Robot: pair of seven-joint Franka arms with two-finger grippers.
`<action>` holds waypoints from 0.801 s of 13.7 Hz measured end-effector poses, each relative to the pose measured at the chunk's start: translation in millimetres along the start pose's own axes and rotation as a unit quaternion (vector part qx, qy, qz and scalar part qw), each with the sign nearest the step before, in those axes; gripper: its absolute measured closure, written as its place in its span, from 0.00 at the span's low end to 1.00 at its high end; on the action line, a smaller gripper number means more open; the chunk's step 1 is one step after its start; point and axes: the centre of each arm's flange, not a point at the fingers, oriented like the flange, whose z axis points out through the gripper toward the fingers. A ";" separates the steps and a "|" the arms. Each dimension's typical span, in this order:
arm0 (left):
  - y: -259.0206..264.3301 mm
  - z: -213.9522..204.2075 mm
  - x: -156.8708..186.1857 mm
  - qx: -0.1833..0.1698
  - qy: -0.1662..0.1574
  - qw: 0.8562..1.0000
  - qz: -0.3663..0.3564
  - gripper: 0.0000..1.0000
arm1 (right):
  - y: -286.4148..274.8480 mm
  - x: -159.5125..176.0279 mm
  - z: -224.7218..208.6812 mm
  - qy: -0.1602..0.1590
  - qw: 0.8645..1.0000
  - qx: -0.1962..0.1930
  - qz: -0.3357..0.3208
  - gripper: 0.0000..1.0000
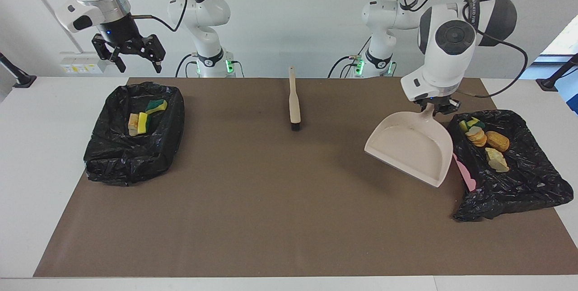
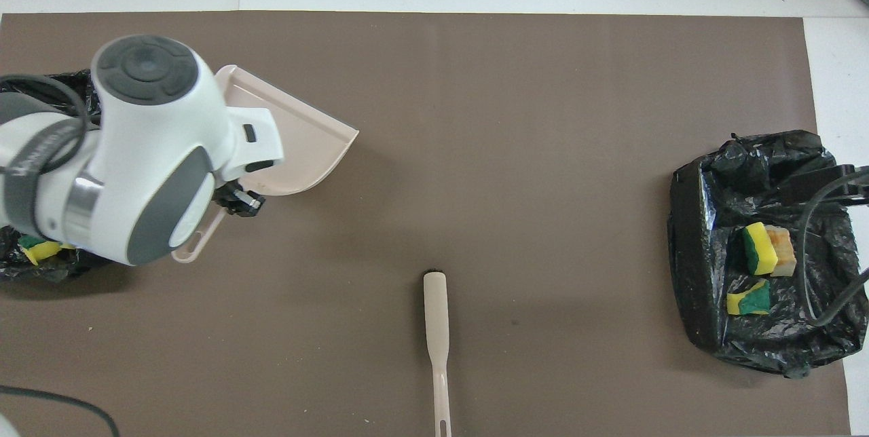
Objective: Sweep and dump trash in bin
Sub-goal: 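Bring the empty dustpan back to the table center with the left gripper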
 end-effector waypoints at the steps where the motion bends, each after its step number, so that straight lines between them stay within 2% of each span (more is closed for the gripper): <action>1: 28.7 12.3 15.5 -0.011 0.006 1.000 -0.023 0.68 | 0.0 0.0 0.0 0.000 1.000 0.000 0.000 0.00; 3: 74.0 29.8 39.9 -0.039 0.014 0.997 -0.071 0.68 | 0.0 0.0 0.0 0.000 1.000 0.000 0.000 0.00; 6: 116.4 20.0 70.9 -0.082 0.041 0.985 -0.147 0.68 | 0.0 0.0 0.0 0.000 1.000 0.000 0.000 0.00; 9: 157.8 8.7 98.4 -0.104 0.056 0.974 -0.191 0.68 | 0.0 0.0 0.0 0.000 1.000 0.000 0.000 0.00; 11: 182.6 15.4 123.9 -0.110 0.060 0.969 -0.212 0.68 | 0.0 0.0 0.0 0.000 1.000 0.000 0.000 0.00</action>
